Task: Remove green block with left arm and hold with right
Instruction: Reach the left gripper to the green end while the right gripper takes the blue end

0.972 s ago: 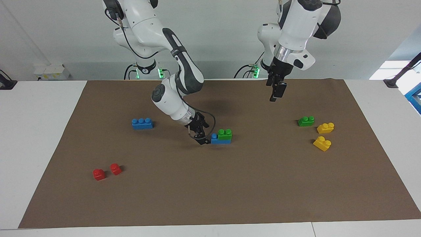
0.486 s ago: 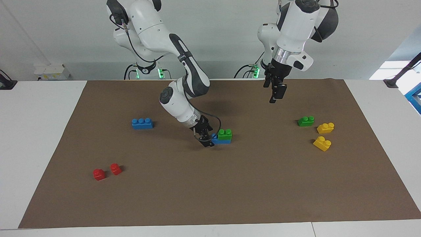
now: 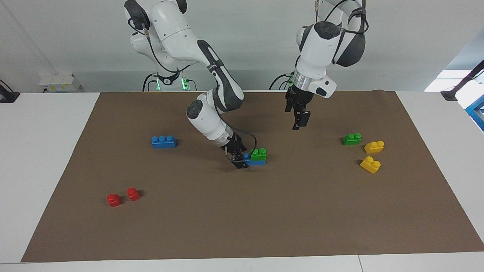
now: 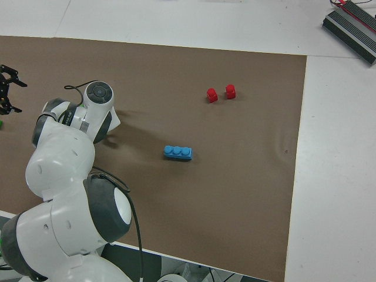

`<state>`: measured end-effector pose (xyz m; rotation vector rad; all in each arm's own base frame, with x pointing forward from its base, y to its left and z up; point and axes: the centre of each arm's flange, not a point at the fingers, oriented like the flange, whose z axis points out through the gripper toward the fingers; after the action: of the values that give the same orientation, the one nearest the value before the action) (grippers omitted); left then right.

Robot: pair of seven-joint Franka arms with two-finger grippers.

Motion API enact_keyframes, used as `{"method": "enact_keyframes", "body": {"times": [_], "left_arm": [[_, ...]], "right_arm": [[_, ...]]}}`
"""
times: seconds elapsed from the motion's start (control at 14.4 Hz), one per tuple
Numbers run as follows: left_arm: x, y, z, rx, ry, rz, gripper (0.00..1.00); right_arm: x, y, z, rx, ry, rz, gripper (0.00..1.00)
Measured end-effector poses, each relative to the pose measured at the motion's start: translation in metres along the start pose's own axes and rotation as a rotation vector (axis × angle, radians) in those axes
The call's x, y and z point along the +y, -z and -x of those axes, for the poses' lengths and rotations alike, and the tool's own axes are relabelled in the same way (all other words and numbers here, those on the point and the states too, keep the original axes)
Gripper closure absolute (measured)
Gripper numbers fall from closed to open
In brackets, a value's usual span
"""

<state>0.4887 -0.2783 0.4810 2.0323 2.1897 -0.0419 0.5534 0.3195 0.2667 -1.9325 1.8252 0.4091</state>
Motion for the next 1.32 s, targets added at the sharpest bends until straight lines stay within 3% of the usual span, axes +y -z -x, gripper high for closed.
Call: {"method": "enact_keyframes", "body": {"times": [0.07, 0.42, 1.32], "left_arm": [[0.001, -0.013, 0.006, -0.002, 0.000, -0.002, 0.00], [0.006, -0.053, 0.023, -0.010, -0.003, -0.005, 0.00], [0.000, -0.108, 0.055, -0.022, 0.038, -0.012, 0.00]], "right_arm": [[0.000, -0.001, -0.001, 0.001, -0.001, 0.001, 0.15], [0.000, 0.000, 0.002, -0.002, 0.005, -0.001, 0.66], [-0.001, 0.000, 0.001, -0.002, 0.006, -0.001, 0.66]]}}
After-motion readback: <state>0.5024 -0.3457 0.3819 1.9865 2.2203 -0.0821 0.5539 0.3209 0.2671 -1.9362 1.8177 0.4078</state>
